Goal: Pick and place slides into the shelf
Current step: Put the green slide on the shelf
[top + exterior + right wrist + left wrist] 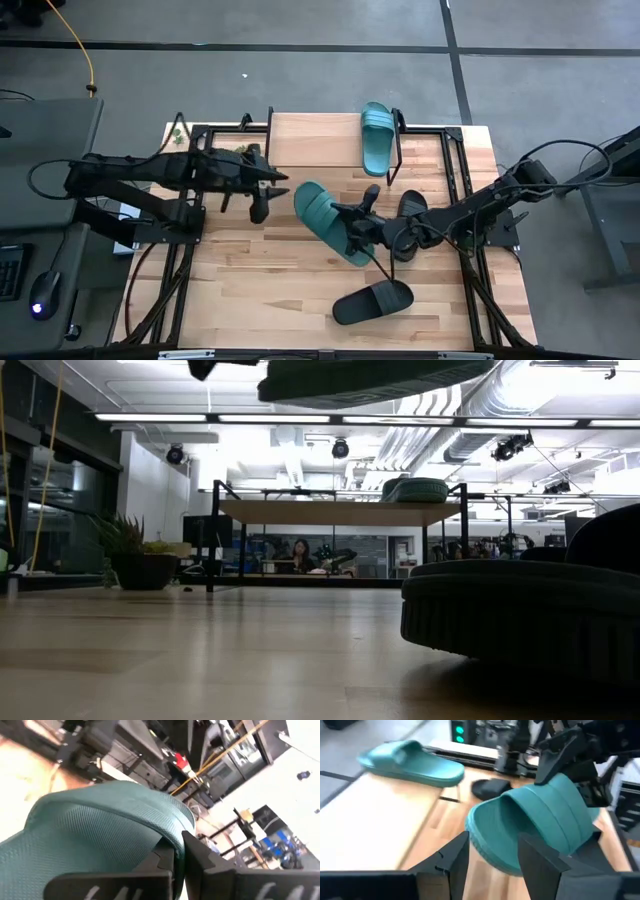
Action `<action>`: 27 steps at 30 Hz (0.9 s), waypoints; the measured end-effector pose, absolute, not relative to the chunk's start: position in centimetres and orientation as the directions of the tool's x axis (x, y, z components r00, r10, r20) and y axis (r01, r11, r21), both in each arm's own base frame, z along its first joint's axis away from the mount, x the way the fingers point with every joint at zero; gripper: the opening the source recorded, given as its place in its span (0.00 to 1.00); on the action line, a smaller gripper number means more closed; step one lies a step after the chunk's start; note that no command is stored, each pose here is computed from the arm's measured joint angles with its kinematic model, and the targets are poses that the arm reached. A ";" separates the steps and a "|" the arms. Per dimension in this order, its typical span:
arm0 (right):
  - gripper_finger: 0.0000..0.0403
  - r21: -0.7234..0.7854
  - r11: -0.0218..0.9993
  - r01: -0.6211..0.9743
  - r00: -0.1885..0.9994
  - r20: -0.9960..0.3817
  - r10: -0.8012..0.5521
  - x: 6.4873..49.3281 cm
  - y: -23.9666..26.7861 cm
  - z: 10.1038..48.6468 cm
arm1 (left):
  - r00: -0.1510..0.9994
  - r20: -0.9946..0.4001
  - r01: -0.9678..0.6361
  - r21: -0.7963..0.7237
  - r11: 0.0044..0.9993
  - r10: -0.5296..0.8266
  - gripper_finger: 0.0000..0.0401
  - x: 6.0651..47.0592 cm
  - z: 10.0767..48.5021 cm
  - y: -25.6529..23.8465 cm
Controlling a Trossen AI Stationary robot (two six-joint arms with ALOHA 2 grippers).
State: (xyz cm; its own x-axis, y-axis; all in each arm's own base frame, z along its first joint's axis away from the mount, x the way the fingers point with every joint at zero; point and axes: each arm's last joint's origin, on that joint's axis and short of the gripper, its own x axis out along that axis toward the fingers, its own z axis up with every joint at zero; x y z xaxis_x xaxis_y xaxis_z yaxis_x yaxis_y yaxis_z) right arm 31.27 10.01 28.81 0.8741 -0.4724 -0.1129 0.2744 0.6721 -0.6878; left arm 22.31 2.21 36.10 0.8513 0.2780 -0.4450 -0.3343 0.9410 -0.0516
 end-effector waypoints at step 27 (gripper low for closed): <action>0.00 -0.379 0.641 0.668 0.663 -0.088 -0.743 31.6 -3.1 30.6 | 0.897 -0.366 -0.262 0.007 0.965 0.246 0.28 23.3 29.9 -0.2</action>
